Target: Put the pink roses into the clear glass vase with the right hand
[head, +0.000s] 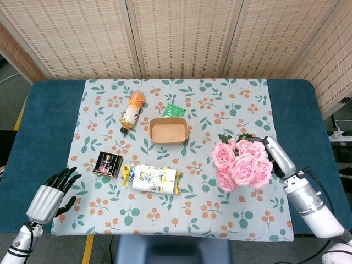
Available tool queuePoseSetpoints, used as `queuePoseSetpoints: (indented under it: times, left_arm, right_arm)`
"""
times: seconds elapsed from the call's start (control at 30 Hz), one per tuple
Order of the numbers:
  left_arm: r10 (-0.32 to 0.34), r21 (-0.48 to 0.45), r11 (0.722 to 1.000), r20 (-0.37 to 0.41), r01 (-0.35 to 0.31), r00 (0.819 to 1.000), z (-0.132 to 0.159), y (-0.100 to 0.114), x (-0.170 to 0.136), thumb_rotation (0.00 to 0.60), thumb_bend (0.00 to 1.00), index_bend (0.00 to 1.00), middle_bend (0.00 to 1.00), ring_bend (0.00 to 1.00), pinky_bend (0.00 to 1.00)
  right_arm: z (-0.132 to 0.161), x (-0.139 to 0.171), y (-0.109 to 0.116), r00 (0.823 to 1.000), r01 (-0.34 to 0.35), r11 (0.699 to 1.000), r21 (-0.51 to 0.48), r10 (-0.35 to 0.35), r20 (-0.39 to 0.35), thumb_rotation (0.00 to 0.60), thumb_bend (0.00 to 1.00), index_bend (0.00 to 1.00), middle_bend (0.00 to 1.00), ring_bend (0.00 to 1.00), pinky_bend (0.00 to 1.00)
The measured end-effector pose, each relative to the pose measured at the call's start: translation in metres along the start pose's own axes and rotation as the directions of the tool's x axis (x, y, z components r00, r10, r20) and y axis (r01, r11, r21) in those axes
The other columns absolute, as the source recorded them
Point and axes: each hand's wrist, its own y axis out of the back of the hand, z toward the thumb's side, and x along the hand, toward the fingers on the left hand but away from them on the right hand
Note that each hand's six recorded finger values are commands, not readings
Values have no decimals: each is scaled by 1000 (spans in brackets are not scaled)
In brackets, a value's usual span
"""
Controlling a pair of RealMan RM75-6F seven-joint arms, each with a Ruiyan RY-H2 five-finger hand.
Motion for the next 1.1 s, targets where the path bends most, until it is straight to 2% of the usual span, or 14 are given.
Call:
queuePoseSetpoints:
  times: [0.23,0.3,0.4,0.63,0.83,0.93,1.1]
  left_arm:
    - [-8,5,1000,2,8,1000,1,-2,0,600,383,175,82,125,284]
    - [-9,4,1000,1,9,1000,1,-3,0,600,383,175,82,125,284]
    - [-12,2,1000,-2,12,1000,0,-3,0,600,382,175,82,125,284]
    - [-18,7,1000,-1,18,1000,1,-5,1,600,383,175,82,125,284]
    - [-23,9,1000,-5,23,1000,0,-6,2,600,383,175,83,125,284]
    - [-22,10,1000,-4,22,1000,0,-6,2,600,382,175,82,125,284]
    - [-21,6,1000,-8,21,1000,-1,-6,2,600,383,175,82,125,284]
  right_arm:
    - [-13,-5,3,999,-11,1000,-18,11,32,600,548,909,959,979,990]
    - [-18,-3,5,999,-10,1000,-14,10,46,600,548,880,959,979,990]
    - [-28,-1,9,998,-8,1000,-3,9,69,600,524,726,959,979,990]
    - [-67,-4,19,988,-18,1000,-6,19,155,600,232,361,959,977,988]
    - [-91,-11,15,979,-53,998,-35,59,194,600,60,92,959,976,985]
    - [-94,-10,13,980,-69,997,-18,71,186,600,35,14,959,975,983]
    - [-89,0,17,991,-45,998,50,38,129,600,17,0,959,972,976]
